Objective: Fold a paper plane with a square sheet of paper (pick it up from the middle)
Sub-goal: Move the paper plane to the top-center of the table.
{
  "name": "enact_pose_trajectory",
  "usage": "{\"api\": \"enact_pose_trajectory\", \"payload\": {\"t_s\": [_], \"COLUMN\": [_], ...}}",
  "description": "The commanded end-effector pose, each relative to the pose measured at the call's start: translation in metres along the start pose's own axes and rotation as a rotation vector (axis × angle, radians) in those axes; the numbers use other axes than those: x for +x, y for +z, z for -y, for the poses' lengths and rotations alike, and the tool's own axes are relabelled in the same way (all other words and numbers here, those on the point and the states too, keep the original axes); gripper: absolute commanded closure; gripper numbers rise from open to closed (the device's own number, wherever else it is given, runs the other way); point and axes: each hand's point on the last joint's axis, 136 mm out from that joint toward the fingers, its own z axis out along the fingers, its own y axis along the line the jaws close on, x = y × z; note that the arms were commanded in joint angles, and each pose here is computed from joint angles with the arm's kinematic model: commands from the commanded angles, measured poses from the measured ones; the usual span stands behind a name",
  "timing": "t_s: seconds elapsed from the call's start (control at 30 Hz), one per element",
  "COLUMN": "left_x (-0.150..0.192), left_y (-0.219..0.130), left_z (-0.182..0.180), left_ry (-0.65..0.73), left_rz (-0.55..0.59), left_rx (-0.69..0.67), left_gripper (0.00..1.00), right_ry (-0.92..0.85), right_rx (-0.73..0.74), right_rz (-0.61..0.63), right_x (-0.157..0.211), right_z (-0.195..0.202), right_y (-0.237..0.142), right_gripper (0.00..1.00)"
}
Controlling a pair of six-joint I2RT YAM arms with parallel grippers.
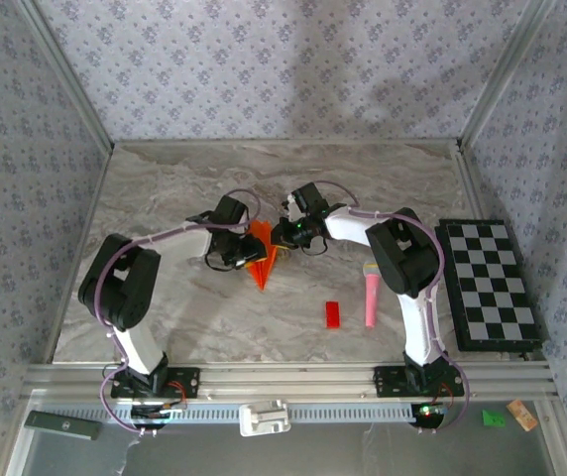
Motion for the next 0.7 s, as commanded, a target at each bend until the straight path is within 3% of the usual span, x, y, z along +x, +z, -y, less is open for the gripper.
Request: {"api": "enact_pose_trajectory", "payload": {"t_s": [0.0, 0.3, 0.67], "left_x": [0.006, 0.004, 0.007], "left_y": [0.005, 0.003, 0.002], "left_z": [-0.004, 0.005, 0.021], "left_ry": [0.033, 0.067, 0.123], "left_rz": [-0.039, -0.022, -0.02], "left_rx": [-0.061, -0.063, 0.01], "left_gripper": [0.64, 0.58, 0.3], "right_ry": [0.001, 0.004, 0.008], "right_rx": [-0.024, -0.017, -0.013], "right_rz": [-0.013, -0.017, -0.02], "right_x": [-0.001, 0.001, 0.002], "right_z": [-0.013, -0.011, -0.008], "right_y": [-0.004, -0.003, -0.002], "right_gripper": [0.88, 0.88, 0.88]}}
